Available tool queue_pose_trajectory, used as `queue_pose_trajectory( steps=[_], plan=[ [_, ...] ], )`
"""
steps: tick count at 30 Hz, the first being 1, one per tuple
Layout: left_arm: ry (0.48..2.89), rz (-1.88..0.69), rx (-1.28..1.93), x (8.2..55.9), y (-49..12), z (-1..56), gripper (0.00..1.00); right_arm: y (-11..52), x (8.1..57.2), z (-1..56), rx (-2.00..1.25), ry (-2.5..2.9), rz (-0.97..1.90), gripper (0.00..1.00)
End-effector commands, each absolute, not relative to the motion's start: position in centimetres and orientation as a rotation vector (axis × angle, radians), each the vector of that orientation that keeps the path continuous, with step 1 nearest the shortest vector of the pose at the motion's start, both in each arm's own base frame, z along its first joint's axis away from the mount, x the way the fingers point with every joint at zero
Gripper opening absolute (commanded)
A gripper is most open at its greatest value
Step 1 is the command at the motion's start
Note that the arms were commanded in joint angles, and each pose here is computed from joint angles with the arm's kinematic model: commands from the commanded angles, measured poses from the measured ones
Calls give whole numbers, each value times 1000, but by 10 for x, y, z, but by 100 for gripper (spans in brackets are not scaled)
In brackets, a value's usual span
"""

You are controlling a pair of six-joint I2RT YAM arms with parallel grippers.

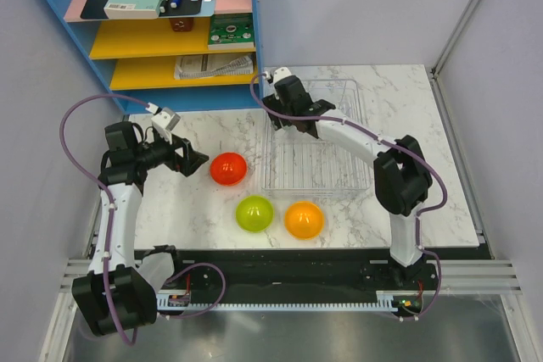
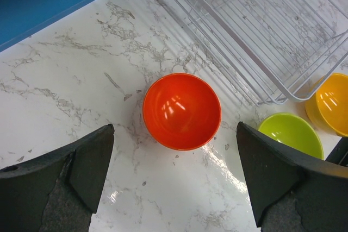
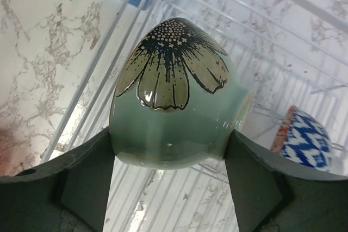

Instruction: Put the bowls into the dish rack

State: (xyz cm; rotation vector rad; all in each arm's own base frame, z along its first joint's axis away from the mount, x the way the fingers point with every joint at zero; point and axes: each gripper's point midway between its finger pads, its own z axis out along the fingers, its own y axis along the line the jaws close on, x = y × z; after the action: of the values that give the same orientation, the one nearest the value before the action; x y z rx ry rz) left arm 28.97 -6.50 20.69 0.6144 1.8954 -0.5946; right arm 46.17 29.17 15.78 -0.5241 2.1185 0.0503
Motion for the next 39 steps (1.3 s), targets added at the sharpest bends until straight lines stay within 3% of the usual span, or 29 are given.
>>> queue_pose_trajectory(
  steps=[1,25,27,28,30,31,33,35,39],
  plan=[
    [1837,-577,665,288,-66,216,100,310,479,186,-501,2016,110,0],
    [1822,-593,675,285,-68,218,100,329,466,128,-580,2124,217,0],
    [1823,-594,674,285,-68,218,100,329,464,129,-596,2126,216,14],
    [1822,-596,675,285,-68,218,100,330,463,131,-604,2128,222,34],
    [1826,-600,675,285,-68,217,100,328,461,139,-621,2121,220,54],
    [1827,-603,674,285,-68,216,100,328,459,141,-624,2118,218,71],
    [1828,-606,675,286,-68,216,100,325,457,152,-629,2106,222,88],
    [1830,-605,676,287,-68,216,100,325,455,159,-658,2090,217,98],
    [1839,-616,677,289,-68,213,100,317,452,179,-672,2058,192,98]
  ],
)
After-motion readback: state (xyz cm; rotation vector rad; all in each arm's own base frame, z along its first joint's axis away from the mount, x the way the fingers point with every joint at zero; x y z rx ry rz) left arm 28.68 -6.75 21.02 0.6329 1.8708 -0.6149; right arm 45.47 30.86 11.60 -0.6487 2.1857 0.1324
